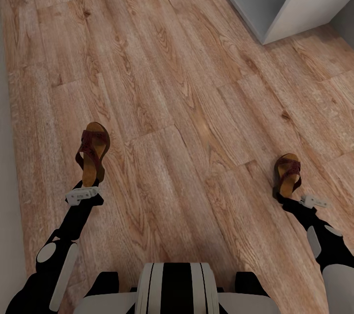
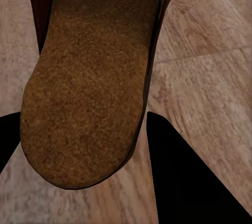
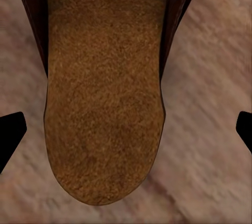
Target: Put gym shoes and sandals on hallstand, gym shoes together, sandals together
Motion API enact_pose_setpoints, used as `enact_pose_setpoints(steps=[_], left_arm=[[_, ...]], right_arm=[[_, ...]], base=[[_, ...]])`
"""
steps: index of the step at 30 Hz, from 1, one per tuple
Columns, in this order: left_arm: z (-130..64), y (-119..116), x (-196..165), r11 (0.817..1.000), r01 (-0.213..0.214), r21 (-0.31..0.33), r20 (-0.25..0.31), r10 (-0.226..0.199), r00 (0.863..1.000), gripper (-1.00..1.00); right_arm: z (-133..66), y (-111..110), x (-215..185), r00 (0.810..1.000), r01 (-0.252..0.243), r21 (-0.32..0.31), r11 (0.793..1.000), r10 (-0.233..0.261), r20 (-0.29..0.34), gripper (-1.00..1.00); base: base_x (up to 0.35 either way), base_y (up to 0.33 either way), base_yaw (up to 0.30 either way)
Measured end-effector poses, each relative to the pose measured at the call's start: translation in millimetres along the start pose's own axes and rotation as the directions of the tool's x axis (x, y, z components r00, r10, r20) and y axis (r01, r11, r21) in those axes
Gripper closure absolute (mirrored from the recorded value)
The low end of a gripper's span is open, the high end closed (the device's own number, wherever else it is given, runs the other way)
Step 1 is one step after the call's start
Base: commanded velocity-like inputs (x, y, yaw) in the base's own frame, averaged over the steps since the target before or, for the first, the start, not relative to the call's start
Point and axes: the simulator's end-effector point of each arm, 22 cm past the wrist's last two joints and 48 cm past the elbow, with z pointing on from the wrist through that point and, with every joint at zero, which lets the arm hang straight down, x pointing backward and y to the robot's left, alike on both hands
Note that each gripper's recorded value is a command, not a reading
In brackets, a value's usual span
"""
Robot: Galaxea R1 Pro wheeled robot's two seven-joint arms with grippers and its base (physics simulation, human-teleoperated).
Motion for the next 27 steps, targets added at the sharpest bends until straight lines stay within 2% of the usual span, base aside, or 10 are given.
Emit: enact_pose_setpoints(steps=[27], left_arm=[[0.0,0.3,0.4,1.000,-0.001,0.000,-0.001,0.001,1.000,1.00]], right_arm=[[4.2,5.4,-5.4,1.000,-0.003,-0.007,1.000,0.003,0.014,-1.00]], base=[[0.000,0.000,0.000]])
